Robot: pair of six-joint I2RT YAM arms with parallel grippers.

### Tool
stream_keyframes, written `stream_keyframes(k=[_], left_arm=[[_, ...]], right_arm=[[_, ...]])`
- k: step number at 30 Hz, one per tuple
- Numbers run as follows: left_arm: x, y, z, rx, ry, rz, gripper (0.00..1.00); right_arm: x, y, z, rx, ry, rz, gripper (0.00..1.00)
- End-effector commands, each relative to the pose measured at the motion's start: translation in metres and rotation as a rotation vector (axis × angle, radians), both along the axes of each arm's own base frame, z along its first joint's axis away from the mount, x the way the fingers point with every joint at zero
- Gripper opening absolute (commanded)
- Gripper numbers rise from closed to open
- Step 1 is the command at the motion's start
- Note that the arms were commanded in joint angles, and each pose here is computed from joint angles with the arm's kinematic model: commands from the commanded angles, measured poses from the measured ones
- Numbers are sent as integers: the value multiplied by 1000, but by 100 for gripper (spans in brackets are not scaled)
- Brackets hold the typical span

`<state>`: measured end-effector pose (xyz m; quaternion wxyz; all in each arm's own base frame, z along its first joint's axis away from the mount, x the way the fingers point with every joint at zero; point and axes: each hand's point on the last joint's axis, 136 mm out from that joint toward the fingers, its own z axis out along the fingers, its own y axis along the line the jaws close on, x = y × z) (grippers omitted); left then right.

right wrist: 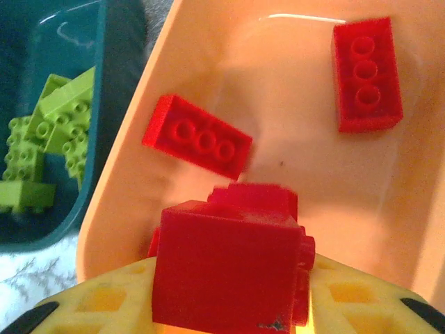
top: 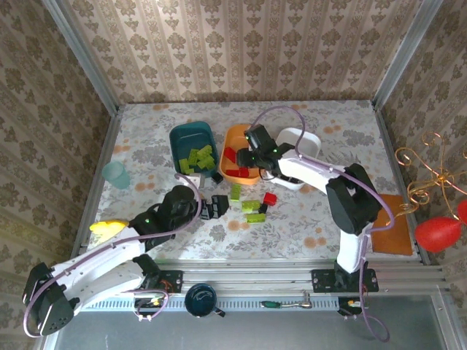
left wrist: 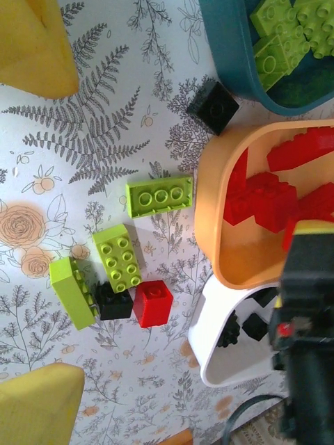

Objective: Sort the legos into containers by color
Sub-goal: Place the lego in the container, then pick up the lego from the middle-left of the table.

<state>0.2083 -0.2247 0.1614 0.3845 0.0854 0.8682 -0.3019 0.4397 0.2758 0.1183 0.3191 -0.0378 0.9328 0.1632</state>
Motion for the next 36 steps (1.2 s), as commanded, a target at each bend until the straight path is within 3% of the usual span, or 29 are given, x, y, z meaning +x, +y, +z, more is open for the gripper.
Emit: stream_keyframes(k=[1, 4, 11, 16, 23, 28, 36], left_arm=[[-8, -2, -16, 24, 49, -17, 98], [-9, -6, -23, 48, 62, -34, 97], [-12, -33, -36, 99, 86, -122, 97], [-21, -68, -49, 204, 87, -224, 93], [-29, -113, -77, 420, 53, -303, 96], [-24, -123, -96, 555, 23, -310, 91], [-15, -133, -111, 647, -26, -356, 84]], right_arm=[[12, 5, 13, 15, 17, -5, 66], [17, 9, 28, 31, -2, 2, 73], [-8, -4, 63, 93, -71, -4, 74], [-41, -25, 57, 115, -73, -25, 74], [-85, -59, 38, 110, -67, -61, 75], [-109, -81, 37, 110, -86, -89, 76], [-132, -100, 32, 124, -85, -119, 76]])
